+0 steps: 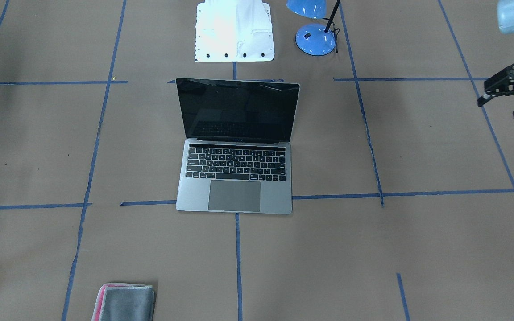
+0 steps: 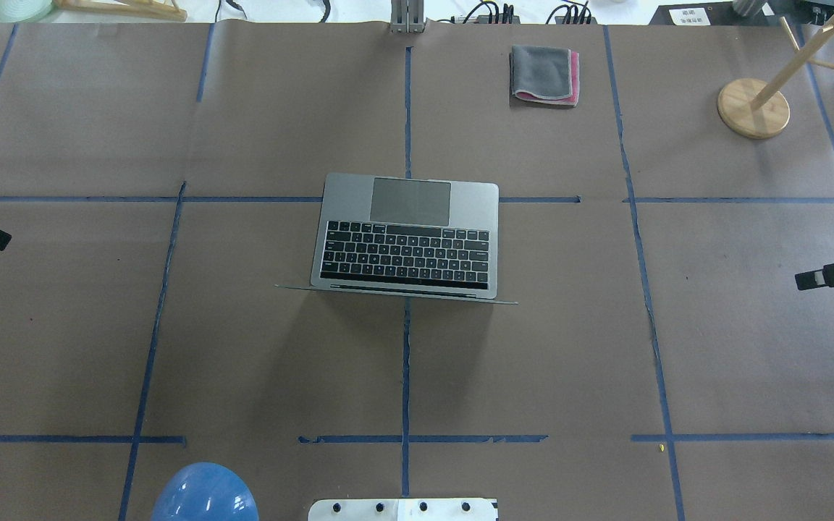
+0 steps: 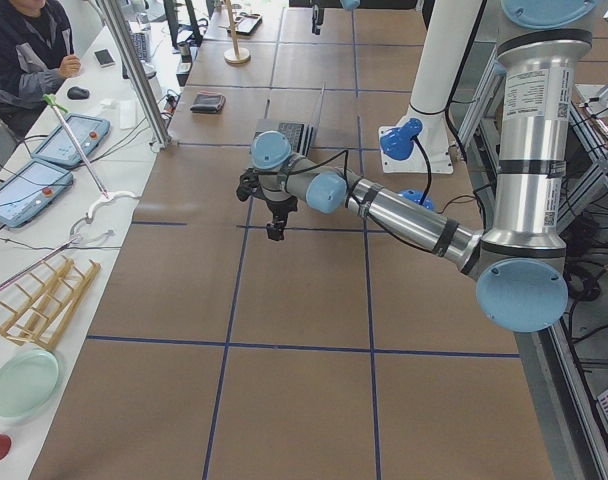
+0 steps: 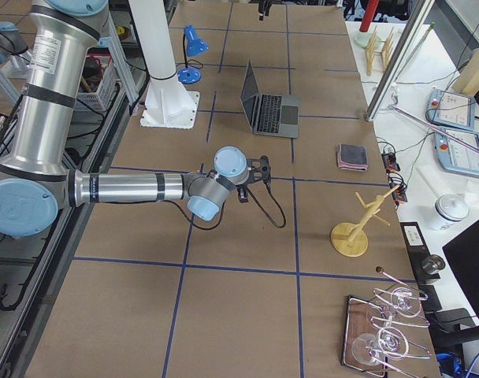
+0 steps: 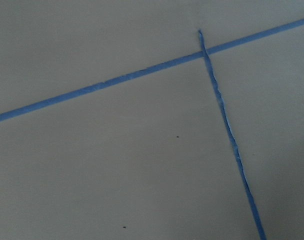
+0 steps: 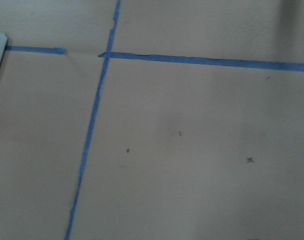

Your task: Close laptop

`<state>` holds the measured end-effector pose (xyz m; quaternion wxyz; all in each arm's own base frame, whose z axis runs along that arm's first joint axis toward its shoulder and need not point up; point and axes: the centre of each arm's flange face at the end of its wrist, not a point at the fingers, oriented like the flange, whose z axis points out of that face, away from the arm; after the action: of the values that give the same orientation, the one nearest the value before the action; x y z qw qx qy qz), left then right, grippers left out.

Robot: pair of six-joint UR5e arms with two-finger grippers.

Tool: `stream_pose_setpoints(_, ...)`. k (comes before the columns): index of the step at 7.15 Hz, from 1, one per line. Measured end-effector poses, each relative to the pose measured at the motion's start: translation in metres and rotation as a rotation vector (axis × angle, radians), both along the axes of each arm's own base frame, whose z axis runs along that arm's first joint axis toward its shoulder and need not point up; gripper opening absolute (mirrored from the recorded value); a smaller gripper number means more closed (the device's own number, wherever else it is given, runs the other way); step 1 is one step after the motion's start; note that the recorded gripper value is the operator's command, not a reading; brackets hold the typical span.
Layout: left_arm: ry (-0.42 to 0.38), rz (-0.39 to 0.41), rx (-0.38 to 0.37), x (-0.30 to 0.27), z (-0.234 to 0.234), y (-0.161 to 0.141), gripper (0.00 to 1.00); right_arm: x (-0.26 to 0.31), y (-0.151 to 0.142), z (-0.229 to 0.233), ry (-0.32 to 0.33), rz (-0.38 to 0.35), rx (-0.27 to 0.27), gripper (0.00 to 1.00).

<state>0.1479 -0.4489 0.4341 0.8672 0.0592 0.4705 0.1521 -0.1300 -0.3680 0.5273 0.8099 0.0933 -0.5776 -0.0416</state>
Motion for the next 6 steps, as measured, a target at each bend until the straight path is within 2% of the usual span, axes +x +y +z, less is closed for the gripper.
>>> stream_pose_setpoints(2,0.110,-0.013,-0.034,0.057,-0.023,0.036,0.98,-0.050,0.030,-0.059,-0.108,-0.009,-0.052,0.99)
stream_pose_setpoints(3,0.180,-0.029,-0.058,0.085,-0.036,0.057,0.86,-0.077,0.047,-0.089,-0.147,-0.002,-0.077,0.98)
stream_pose_setpoints(4,0.229,-0.052,-0.073,0.115,-0.048,0.076,0.78,-0.100,0.064,-0.113,-0.178,0.010,-0.087,0.94)
stream_pose_setpoints(5,0.260,-0.071,-0.075,0.151,-0.060,0.094,0.77,-0.121,0.080,-0.131,-0.204,0.023,-0.093,0.87)
stream_pose_setpoints(6,0.285,-0.084,-0.078,0.190,-0.077,0.112,0.77,-0.144,0.096,-0.148,-0.233,0.048,-0.098,0.76)
